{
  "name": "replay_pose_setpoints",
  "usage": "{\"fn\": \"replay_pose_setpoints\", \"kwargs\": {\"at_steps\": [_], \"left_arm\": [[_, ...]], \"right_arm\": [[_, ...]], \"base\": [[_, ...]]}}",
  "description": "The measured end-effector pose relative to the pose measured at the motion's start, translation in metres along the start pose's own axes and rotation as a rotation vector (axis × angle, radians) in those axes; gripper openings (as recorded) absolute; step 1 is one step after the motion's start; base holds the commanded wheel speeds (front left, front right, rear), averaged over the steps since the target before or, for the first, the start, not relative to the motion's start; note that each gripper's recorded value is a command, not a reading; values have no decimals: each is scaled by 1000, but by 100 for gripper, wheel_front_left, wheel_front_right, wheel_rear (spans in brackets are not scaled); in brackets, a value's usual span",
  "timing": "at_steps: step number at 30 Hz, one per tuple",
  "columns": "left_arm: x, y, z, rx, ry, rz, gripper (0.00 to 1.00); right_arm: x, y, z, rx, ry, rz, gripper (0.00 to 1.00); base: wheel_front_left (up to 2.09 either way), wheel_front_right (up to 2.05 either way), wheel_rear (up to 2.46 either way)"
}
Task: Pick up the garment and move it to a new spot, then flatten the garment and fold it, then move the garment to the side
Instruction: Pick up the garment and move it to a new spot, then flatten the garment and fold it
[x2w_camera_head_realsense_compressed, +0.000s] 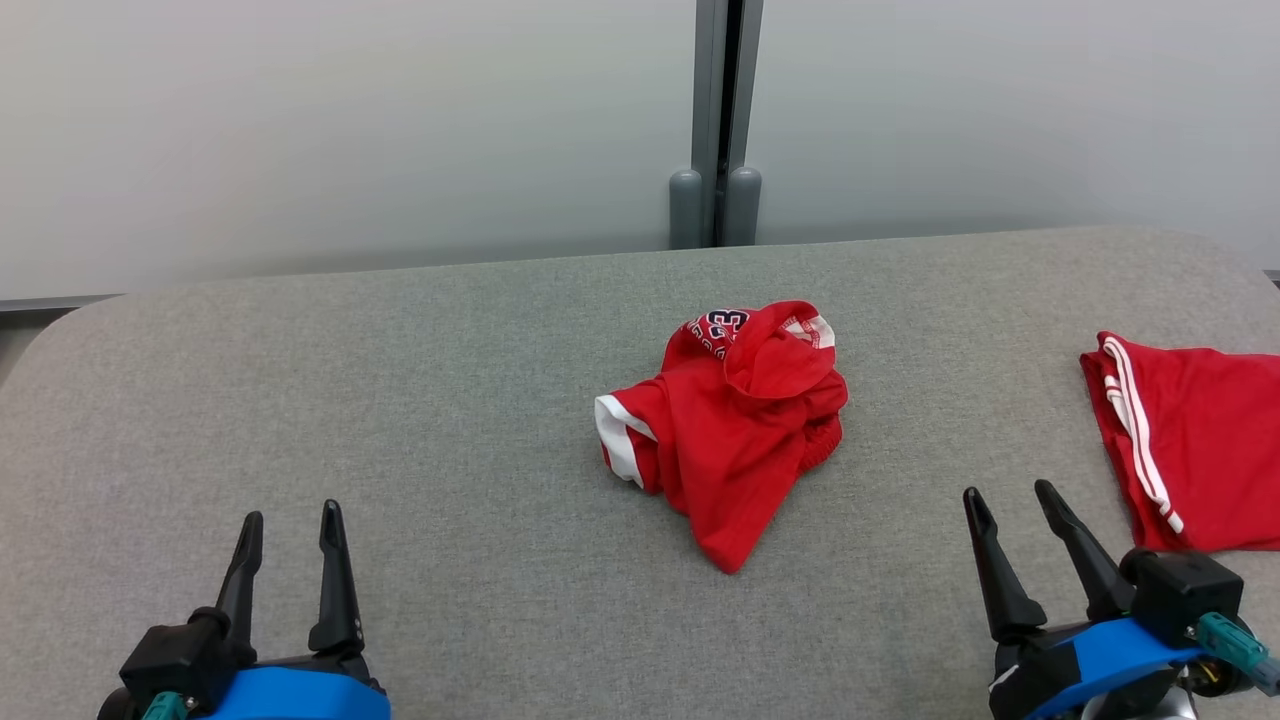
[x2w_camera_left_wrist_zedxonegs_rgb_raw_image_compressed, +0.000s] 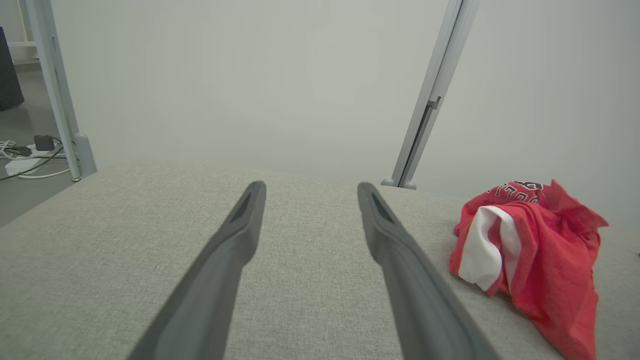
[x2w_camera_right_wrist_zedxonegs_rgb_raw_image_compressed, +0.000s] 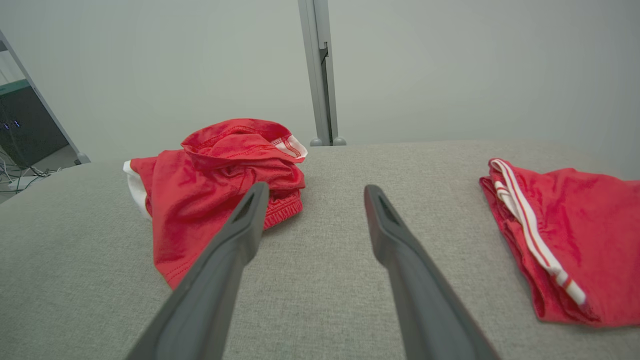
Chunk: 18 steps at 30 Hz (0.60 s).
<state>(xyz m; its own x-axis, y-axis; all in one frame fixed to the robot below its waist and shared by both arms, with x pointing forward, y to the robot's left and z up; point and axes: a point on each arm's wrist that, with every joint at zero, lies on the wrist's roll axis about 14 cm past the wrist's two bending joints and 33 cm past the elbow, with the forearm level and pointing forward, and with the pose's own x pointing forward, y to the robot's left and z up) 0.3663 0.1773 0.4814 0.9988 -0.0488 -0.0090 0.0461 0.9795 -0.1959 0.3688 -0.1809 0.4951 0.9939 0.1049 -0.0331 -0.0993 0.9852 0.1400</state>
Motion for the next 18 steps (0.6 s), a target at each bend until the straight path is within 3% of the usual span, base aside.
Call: {"fn": "replay_pose_setpoints", "kwargs": {"at_steps": [10, 14, 18], "left_arm": [[-1, 3, -4, 12, 10, -1, 100], [1, 5, -5, 14, 16, 1, 100], [6, 9, -5, 22, 14, 6, 100]], "right_arm": [[3, 12, -6, 10, 22, 31, 100], [16, 50, -12, 36, 58, 140, 100], [24, 94, -39, 41, 183, 267, 100]], "base": [[0, 0, 0], [0, 0, 0], [0, 0, 0]]}}
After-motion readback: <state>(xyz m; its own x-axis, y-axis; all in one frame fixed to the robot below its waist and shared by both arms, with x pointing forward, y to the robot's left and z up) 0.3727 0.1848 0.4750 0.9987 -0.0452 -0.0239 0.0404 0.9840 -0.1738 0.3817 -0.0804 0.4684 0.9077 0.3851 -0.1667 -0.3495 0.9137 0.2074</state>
